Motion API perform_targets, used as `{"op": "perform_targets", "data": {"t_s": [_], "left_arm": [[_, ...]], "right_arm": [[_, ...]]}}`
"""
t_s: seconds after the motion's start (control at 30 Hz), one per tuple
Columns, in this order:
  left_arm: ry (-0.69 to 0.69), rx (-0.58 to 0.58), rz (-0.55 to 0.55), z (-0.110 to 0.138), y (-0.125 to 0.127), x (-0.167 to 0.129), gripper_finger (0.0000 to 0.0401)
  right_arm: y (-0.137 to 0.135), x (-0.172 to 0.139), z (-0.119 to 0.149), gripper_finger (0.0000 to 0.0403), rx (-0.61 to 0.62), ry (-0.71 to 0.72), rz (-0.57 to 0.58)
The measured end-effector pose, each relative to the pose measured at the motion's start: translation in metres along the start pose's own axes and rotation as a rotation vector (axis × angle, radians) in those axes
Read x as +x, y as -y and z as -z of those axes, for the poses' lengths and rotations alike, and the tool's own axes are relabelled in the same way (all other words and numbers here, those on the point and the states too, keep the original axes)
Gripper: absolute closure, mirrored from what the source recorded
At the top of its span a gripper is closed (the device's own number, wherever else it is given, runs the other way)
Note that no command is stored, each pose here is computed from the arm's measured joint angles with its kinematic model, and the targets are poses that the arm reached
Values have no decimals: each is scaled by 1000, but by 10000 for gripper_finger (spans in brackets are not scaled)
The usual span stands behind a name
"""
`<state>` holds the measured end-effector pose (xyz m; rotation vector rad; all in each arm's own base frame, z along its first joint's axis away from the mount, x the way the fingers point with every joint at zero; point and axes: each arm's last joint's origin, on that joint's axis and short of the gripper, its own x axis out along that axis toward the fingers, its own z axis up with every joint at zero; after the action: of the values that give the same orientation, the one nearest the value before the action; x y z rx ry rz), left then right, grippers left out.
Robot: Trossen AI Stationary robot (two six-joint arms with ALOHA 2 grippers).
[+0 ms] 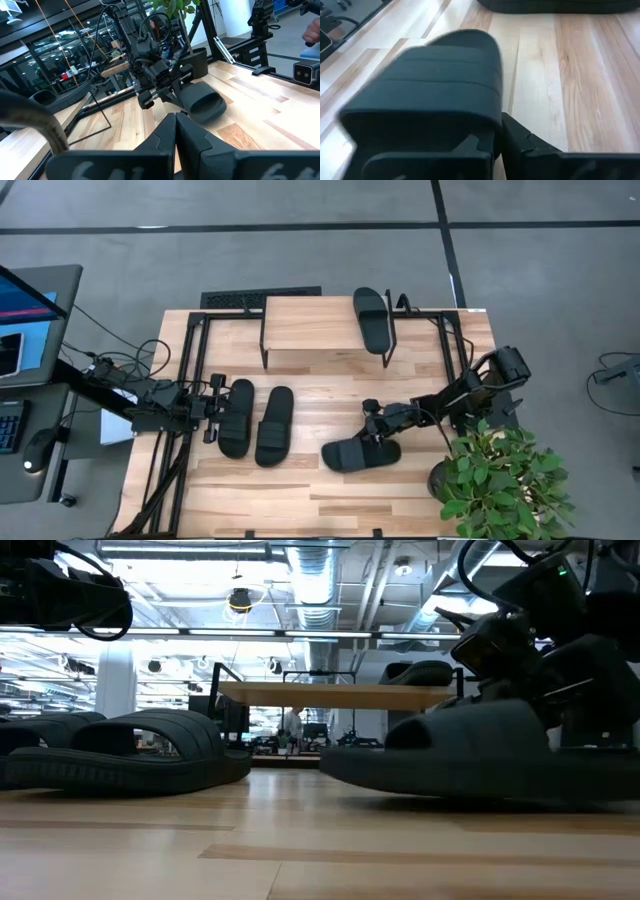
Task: Pick and place slides into the shelf
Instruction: Put the right black slide on the shelf
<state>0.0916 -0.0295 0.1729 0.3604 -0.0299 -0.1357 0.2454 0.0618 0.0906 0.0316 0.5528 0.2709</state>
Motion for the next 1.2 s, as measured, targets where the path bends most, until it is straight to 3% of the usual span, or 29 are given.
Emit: {"op": "perform_targets", "data": {"t_s": [0.63, 0.97, 1.2], "left_arm": [[0, 0, 0, 0, 0, 0, 401], [0, 0, 0, 0, 0, 0, 401], [0, 0, 0, 0, 0, 0, 401]], "right_arm": [[1, -1, -1, 402, -2, 4, 54], [3, -20, -16, 402, -29, 18, 199], [1, -35, -32, 402, -70, 74, 218]]}}
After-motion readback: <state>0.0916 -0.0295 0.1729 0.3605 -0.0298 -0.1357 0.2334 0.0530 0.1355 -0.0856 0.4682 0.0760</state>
